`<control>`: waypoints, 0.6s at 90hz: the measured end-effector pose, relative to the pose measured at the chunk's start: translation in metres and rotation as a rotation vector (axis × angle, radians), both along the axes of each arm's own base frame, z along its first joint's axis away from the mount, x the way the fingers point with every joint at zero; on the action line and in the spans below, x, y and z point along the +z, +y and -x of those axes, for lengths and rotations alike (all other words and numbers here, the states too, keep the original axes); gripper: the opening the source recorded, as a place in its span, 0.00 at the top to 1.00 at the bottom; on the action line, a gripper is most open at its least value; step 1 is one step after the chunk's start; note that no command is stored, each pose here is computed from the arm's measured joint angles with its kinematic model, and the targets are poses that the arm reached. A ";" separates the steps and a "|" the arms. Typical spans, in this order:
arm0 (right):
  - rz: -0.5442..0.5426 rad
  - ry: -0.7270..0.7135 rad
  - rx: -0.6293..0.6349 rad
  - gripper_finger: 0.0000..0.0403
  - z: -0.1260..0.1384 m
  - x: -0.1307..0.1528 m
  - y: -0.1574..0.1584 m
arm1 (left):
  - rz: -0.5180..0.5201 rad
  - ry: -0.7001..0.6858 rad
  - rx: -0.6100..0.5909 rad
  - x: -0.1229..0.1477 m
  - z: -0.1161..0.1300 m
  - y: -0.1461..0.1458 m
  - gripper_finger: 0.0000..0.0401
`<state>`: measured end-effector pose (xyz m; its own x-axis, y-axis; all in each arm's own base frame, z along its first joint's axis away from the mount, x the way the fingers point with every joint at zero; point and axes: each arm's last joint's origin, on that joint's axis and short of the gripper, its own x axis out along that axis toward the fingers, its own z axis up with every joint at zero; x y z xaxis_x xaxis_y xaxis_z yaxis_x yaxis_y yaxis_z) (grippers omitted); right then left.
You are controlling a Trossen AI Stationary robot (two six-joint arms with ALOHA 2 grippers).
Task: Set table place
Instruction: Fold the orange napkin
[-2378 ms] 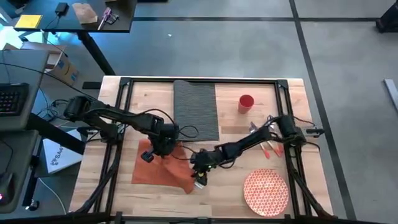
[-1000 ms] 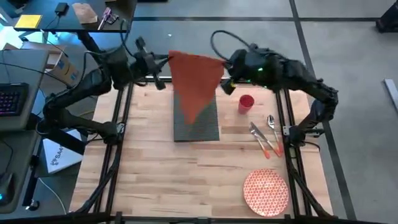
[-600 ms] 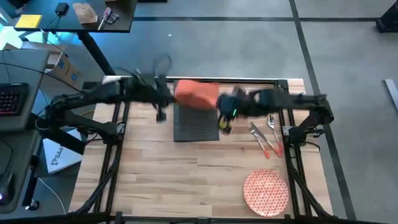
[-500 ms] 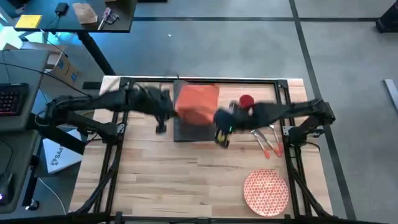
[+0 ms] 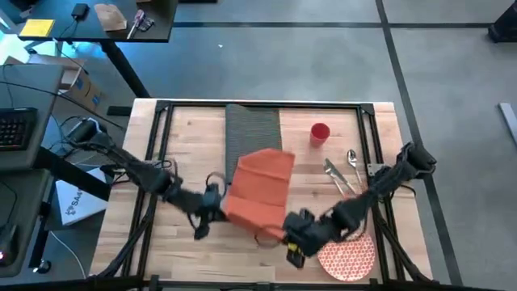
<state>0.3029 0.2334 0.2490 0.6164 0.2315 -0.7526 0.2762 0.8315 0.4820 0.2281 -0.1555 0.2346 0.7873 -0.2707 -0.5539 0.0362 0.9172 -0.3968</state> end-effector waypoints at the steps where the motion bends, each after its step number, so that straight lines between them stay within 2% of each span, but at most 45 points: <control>1: -0.006 -0.003 0.003 1.00 0.000 -0.001 0.003 | 0.009 0.000 0.001 -0.001 0.000 -0.003 1.00; 17: -0.070 -0.002 0.062 1.00 0.008 -0.002 0.035 | 0.146 0.010 -0.001 -0.012 -0.005 -0.054 1.00; 31: -0.138 -0.006 0.162 1.00 0.010 0.018 0.047 | 0.203 -0.052 -0.032 0.016 -0.015 -0.080 1.00; 37: -0.120 -0.007 0.180 1.00 0.009 0.031 0.046 | 0.178 -0.089 -0.027 0.030 -0.019 -0.080 1.00; 44: -0.037 -0.005 0.127 1.00 0.007 0.042 0.037 | 0.103 -0.105 0.027 0.042 -0.023 -0.071 1.00; 54: 0.080 0.064 0.067 1.00 0.002 0.045 0.017 | -0.007 -0.057 0.070 0.040 -0.029 -0.052 1.00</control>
<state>0.3011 0.2500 0.2937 0.5517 0.2085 -0.8075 0.2468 0.8841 0.3968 0.2568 -0.2077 0.2750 0.8347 -0.2097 -0.5093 -0.0061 0.9211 -0.3892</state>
